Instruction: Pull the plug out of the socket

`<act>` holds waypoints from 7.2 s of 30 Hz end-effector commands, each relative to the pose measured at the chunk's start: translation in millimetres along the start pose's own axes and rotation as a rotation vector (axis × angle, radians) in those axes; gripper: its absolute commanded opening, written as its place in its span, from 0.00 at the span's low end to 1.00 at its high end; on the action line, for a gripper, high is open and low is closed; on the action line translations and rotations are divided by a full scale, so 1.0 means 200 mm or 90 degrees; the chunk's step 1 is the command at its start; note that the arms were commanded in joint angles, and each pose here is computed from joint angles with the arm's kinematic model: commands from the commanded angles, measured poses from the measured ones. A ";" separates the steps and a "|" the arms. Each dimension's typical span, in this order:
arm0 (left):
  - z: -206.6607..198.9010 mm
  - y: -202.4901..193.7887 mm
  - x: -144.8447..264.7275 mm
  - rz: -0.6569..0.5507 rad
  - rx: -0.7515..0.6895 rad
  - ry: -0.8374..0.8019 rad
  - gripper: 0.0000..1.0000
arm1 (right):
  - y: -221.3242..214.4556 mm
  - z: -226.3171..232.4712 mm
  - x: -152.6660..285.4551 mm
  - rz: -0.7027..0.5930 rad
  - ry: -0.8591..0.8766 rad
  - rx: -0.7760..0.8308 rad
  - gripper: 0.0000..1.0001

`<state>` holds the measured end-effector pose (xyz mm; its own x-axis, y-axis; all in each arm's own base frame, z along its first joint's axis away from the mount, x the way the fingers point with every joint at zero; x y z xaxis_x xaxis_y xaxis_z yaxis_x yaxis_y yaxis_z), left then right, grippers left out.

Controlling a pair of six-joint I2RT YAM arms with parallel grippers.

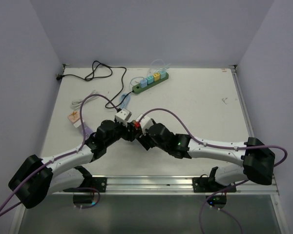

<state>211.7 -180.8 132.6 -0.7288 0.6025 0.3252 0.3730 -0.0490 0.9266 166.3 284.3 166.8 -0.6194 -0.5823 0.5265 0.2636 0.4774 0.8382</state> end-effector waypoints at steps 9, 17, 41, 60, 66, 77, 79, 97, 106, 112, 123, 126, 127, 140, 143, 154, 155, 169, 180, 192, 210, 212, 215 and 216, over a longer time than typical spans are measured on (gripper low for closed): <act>0.15 0.21 0.05 -0.154 -0.015 0.136 0.00 | -0.21 -0.24 0.07 0.117 0.038 -0.187 0.17; 0.14 0.21 0.06 -0.161 -0.015 0.131 0.00 | -0.21 -0.23 0.06 0.143 0.057 -0.146 0.17; 0.14 0.21 0.06 -0.155 -0.025 0.139 0.00 | -0.30 -0.17 0.00 0.193 0.047 -0.169 0.19; 0.15 0.21 0.04 -0.143 -0.030 0.150 0.00 | -0.21 0.03 0.05 0.158 -0.080 0.076 0.17; 0.15 0.20 0.04 -0.138 -0.030 0.151 0.00 | -0.23 0.01 0.05 0.141 -0.038 -0.003 0.18; 0.14 0.23 0.07 -0.165 -0.032 0.140 0.00 | -0.31 -0.13 -0.01 0.191 0.056 -0.186 0.18; 0.14 0.24 0.08 -0.171 -0.033 0.142 0.00 | -0.30 -0.15 -0.02 0.193 0.044 -0.172 0.18; 0.14 0.22 0.06 -0.155 -0.041 0.144 0.00 | -0.30 0.01 -0.01 0.220 -0.034 -0.016 0.19; 0.12 0.23 0.06 -0.158 -0.048 0.138 0.00 | -0.31 0.01 -0.07 0.261 0.009 -0.105 0.19; 0.11 0.24 0.08 -0.165 -0.053 0.132 0.00 | -0.32 -0.03 -0.10 0.273 0.011 -0.154 0.18; 0.11 0.25 0.09 -0.181 -0.035 0.132 0.00 | -0.20 0.00 -0.04 0.181 0.091 -0.156 0.75; 0.09 0.29 0.10 -0.186 -0.007 0.131 0.00 | -0.13 -0.01 0.00 0.097 0.108 -0.157 0.89; 0.09 0.29 0.10 -0.180 0.002 0.132 0.00 | -0.11 -0.03 0.00 0.066 0.099 -0.156 0.93; -0.09 0.53 0.18 -0.175 0.153 -0.003 0.00 | 0.07 -0.09 0.11 -0.220 0.063 -0.128 0.99; -0.15 0.51 0.18 -0.153 0.190 -0.061 0.00 | 0.13 -0.11 0.13 -0.261 0.042 -0.110 0.99; -0.28 0.47 0.22 -0.109 0.258 -0.217 0.00 | 0.25 -0.11 0.12 -0.290 0.029 -0.077 0.99; -0.29 0.47 0.22 -0.106 0.259 -0.219 0.00 | 0.25 -0.12 0.11 -0.290 0.023 -0.056 0.99; -0.30 0.41 0.21 -0.066 0.278 -0.236 0.06 | 0.27 -0.09 0.13 -0.305 0.057 -0.062 0.64; -0.28 0.41 0.21 -0.078 0.269 -0.208 0.92 | 0.26 -0.10 0.14 -0.290 0.050 -0.061 0.25; -0.02 0.63 0.35 -0.179 0.242 0.129 1.00 | 0.09 -0.29 0.07 -0.216 -0.084 -0.175 0.29; 0.20 0.41 0.30 -0.145 0.187 0.340 1.00 | -0.24 -1.47 -0.03 -0.023 -0.485 -0.517 0.38; 0.20 0.40 0.29 -0.142 0.183 0.339 1.00 | -0.31 -1.55 -0.08 0.022 -0.506 -0.522 0.40; 0.20 0.38 0.27 -0.137 0.183 0.338 1.00 | -0.37 -1.63 -0.14 0.082 -0.532 -0.496 0.41; 0.21 0.37 0.27 -0.133 0.182 0.339 1.00 | -0.35 -1.66 -0.16 0.081 -0.533 -0.494 0.41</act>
<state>218.7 -122.3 209.1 -0.9485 0.1243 0.2913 0.3154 0.2892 0.9038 397.6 52.3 131.5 -0.7836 0.1667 0.5985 0.5582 -0.2342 0.7960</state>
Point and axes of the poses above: each gripper's point midway between its finger pads, its own x axis back along the fingers, its own z axis along the line the jaws close on, y = z × x, the point moved 7 cm from there along x, back along the fingers
